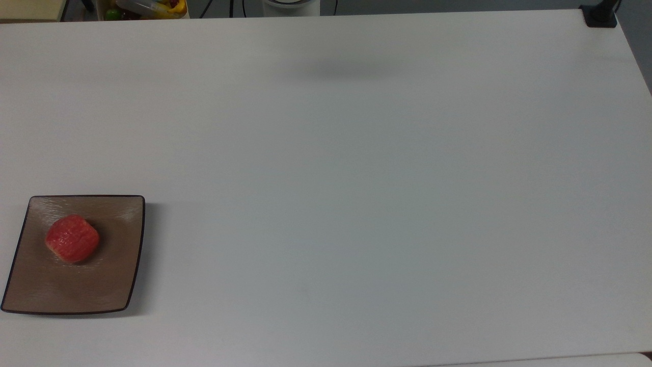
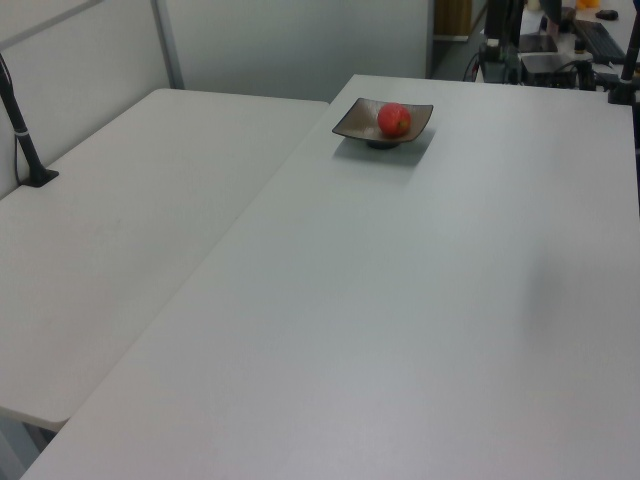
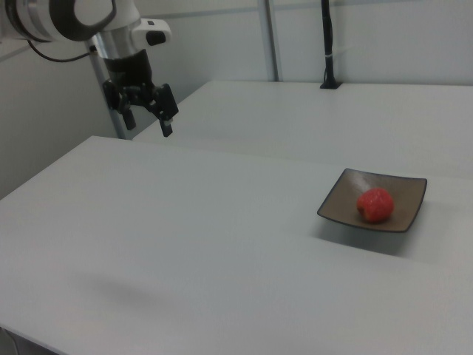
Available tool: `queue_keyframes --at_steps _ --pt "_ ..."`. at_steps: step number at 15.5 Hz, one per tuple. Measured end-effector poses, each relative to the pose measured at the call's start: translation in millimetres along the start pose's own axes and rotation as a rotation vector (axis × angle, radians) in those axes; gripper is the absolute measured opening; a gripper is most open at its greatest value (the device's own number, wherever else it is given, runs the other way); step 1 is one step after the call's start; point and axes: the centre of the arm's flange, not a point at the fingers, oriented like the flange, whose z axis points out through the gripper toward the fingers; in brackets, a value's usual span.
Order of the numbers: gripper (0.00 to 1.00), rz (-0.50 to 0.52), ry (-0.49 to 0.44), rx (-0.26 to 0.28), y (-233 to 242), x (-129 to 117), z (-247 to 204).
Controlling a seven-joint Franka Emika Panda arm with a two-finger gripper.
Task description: Apples placed on a ceramic plate
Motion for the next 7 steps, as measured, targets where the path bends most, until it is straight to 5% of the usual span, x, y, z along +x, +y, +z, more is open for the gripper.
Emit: queue_keyframes --at_steps 7 --pt "1.0 -0.087 0.014 -0.007 11.8 10.5 11.2"
